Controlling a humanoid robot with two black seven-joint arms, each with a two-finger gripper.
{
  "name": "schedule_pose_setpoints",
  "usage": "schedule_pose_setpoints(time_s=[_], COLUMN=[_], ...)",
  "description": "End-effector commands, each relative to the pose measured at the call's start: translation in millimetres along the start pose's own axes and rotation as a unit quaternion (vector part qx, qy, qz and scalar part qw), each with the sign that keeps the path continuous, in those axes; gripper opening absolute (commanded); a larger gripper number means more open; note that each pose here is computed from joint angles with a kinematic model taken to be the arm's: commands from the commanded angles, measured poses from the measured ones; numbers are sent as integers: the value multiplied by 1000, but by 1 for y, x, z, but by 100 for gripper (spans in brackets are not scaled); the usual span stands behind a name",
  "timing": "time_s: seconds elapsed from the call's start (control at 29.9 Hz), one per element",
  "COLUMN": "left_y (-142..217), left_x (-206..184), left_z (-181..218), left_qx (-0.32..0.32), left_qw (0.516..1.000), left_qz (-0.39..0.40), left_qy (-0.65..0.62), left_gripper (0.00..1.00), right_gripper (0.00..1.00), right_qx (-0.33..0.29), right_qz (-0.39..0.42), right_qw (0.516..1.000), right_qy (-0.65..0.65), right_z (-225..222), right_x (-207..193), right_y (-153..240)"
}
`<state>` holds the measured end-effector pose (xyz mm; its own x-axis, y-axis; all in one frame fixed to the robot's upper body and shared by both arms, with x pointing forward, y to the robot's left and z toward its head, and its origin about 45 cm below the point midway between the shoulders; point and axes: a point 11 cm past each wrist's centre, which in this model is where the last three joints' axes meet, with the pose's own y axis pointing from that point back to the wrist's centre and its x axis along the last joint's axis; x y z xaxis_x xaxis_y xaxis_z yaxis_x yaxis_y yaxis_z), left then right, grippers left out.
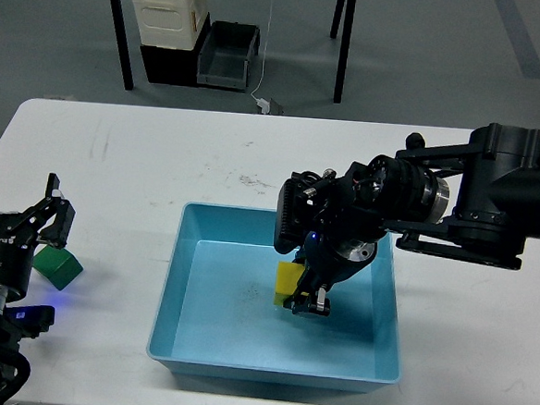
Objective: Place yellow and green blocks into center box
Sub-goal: 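Lower the yellow cube into the box and open the right gripper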
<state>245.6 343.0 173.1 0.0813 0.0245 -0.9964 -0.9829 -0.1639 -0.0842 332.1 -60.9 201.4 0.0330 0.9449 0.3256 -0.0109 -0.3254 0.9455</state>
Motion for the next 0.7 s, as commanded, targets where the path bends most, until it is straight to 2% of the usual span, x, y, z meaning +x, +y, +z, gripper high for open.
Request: schedule_pose_setpoints(time_s=[0.0, 0.03, 0.07, 0.27, 0.33, 0.4, 0.53, 0.67], left_y=[0, 0, -1, -6, -9, -12, -23, -39], left_x=[-1, -1, -2, -7, -11, -17, -33, -53], left_z=[1, 1, 1, 11, 15, 23, 32, 43], left_qx=[-1, 0, 1, -7, 1, 10, 38, 56], left_qw=[1000, 1000, 1000, 1000, 1000, 999, 995, 988], left_qz=[-1, -1, -4, -11, -13, -19, -38, -58], left_qy=[-1, -1, -1, -10, -23, -45, -88, -133], left_gripper=[100, 100, 100, 100, 100, 100, 100, 100], right_gripper=[89, 97, 98, 98, 98, 98, 100, 100], right_qx=[-3, -5, -6, -11, -29, -39, -30, -38], right_qz=[0, 0, 1, 18, 38, 79, 223, 327], right_qw=[1000, 1000, 1000, 999, 998, 995, 965, 933], right_qy=[-5, -7, -11, -25, -31, -56, -134, -149], right_z=[3, 4, 6, 12, 24, 34, 51, 63], right_x=[-2, -3, -2, 3, 7, 16, 37, 55], right_y=[1, 2, 2, 14, 31, 50, 100, 138])
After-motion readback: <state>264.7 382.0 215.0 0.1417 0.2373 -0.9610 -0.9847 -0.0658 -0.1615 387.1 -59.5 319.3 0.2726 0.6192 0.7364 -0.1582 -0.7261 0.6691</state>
